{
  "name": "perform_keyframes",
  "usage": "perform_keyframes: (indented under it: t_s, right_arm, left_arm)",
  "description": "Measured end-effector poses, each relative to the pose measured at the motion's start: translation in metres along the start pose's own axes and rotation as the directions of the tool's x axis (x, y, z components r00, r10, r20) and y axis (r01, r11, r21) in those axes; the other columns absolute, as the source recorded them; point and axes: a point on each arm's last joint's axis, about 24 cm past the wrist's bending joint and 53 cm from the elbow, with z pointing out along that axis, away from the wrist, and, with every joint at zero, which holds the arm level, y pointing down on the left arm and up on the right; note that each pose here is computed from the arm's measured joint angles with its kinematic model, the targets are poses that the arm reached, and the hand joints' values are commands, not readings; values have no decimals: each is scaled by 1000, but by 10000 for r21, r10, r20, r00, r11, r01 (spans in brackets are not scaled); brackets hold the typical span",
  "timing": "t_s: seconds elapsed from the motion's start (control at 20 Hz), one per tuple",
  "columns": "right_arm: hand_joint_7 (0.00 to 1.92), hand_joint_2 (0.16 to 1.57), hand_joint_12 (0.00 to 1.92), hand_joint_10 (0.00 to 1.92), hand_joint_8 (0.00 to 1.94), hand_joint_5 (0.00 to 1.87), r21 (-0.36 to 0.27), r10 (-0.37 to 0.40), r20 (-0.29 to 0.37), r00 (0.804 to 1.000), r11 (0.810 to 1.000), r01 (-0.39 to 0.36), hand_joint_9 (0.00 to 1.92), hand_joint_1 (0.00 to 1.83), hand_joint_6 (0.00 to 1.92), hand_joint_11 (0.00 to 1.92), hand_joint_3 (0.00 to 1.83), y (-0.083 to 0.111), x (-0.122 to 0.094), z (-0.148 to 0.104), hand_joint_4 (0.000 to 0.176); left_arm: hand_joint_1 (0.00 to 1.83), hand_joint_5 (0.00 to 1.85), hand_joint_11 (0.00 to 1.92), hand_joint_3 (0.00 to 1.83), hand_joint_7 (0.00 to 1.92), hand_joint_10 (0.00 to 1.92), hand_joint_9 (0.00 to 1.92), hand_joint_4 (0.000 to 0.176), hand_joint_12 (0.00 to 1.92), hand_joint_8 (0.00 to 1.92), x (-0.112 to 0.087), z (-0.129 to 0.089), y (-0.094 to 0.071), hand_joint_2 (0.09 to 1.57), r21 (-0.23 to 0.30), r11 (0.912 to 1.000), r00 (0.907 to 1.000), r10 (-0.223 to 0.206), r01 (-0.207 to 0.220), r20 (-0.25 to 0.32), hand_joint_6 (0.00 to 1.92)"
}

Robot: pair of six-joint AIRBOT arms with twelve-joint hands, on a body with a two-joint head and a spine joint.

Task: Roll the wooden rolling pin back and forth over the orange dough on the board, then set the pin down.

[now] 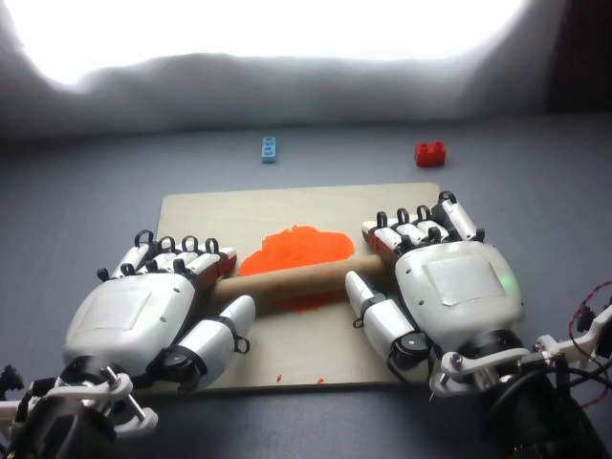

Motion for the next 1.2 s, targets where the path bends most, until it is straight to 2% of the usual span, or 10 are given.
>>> perform_keyframes:
  t_s: [0.3, 0.65, 1.2]
  right_arm:
    - [589, 1559, 1144, 5, 4, 543, -76, 86, -151, 9998, 9999, -87, 529, 0, 8, 0, 0, 8, 4, -7, 0]
    - [576, 1558, 1129, 2, 1, 520, -179, -118, -177, 9998, 9998, 115, 517, 0, 2, 0, 0, 6, 3, -10, 0]
    - [579, 1557, 1129, 3, 1, 522, -385, -198, -304, 9993, 9991, 186, 518, 0, 3, 0, 0, 10, 4, -20, 0]
  left_arm:
    - [0, 399, 0, 0, 437, 5, 379, 0, 580, 1, 3, -7, -3, 1555, 22, 10000, 9998, -90, 90, -154, 0]
    - [0, 404, 0, 0, 438, 2, 378, 0, 583, 3, 8, -19, -3, 1557, 20, 9998, 9993, -176, 177, -326, 2]
    - [0, 401, 0, 0, 424, 4, 367, 0, 551, 3, 10, -26, -4, 1557, 33, 9994, 9983, -334, 336, -476, 5]
